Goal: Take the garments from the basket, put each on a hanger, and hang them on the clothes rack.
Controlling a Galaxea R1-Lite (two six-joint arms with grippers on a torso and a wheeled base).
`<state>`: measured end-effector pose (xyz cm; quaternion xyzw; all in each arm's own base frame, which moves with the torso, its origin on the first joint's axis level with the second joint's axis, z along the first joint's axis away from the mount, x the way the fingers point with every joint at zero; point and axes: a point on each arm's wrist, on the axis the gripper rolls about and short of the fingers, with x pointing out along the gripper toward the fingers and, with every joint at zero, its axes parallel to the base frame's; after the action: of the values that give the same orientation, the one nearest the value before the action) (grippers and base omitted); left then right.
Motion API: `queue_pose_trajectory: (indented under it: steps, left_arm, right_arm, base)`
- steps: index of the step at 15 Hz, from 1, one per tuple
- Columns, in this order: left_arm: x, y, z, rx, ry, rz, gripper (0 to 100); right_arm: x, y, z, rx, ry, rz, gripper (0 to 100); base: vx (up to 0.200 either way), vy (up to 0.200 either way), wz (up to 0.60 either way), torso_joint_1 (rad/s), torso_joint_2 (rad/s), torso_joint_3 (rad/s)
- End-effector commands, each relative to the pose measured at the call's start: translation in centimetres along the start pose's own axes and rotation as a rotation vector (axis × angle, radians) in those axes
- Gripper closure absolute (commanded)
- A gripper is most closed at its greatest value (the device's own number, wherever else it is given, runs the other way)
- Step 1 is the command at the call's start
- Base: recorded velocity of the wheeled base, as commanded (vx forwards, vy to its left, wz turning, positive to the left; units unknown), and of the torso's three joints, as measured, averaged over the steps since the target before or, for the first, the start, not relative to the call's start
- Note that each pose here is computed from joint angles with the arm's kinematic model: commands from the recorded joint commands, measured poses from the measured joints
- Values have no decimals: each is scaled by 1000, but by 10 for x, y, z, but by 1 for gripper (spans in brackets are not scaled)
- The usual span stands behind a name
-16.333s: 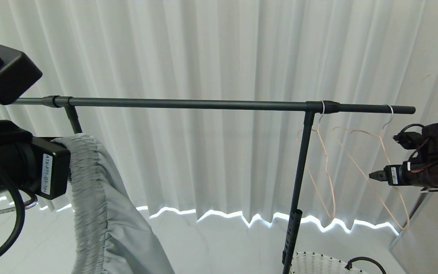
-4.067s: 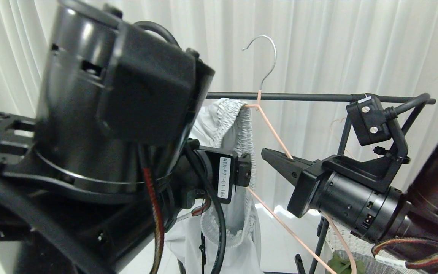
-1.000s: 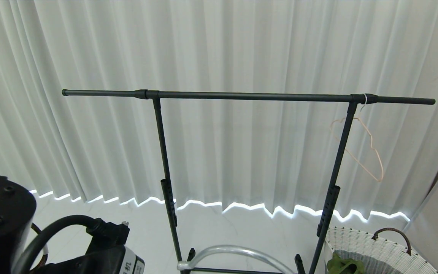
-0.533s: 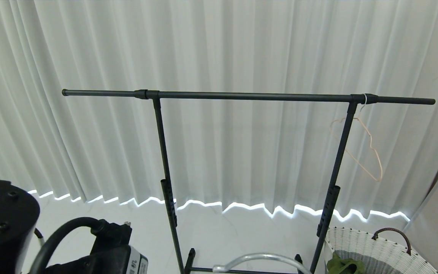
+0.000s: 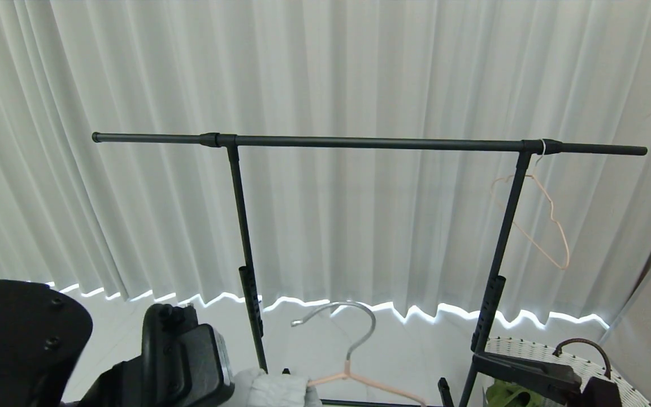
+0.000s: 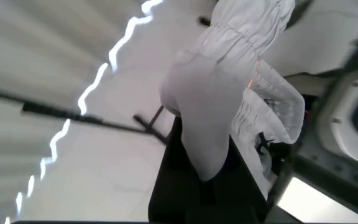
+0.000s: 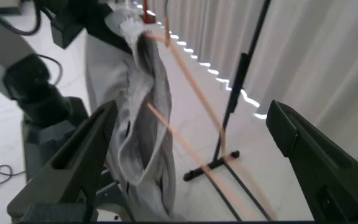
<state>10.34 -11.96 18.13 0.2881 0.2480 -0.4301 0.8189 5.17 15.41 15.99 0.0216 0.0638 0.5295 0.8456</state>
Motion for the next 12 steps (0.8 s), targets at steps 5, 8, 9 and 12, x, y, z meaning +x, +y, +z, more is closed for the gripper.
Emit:
queue_pose_trajectory:
  steps: [5, 8, 9, 12]
  left_arm:
    - [2, 28, 16, -364, -9, 191, 100]
    - [-9, 35, 32, -468, -132, 210, 100]
    - [-13, 37, 37, -466, -191, 219, 100]
    - [-16, 38, 44, -403, -263, 233, 100]
  right_arm:
    - [38, -6, -24, -10, 160, -72, 0]
    - [64, -13, -27, 51, 187, -121, 0]
    - [77, -16, -26, 106, 179, -142, 0]
    - [105, -34, -29, 205, 190, -224, 0]
  base:
    - [0, 0, 0, 0, 0, 0]
    - [0, 0, 0, 0, 0, 0]
    - [0, 0, 0, 0, 0, 0]
    - [0, 0, 0, 0, 0, 0]
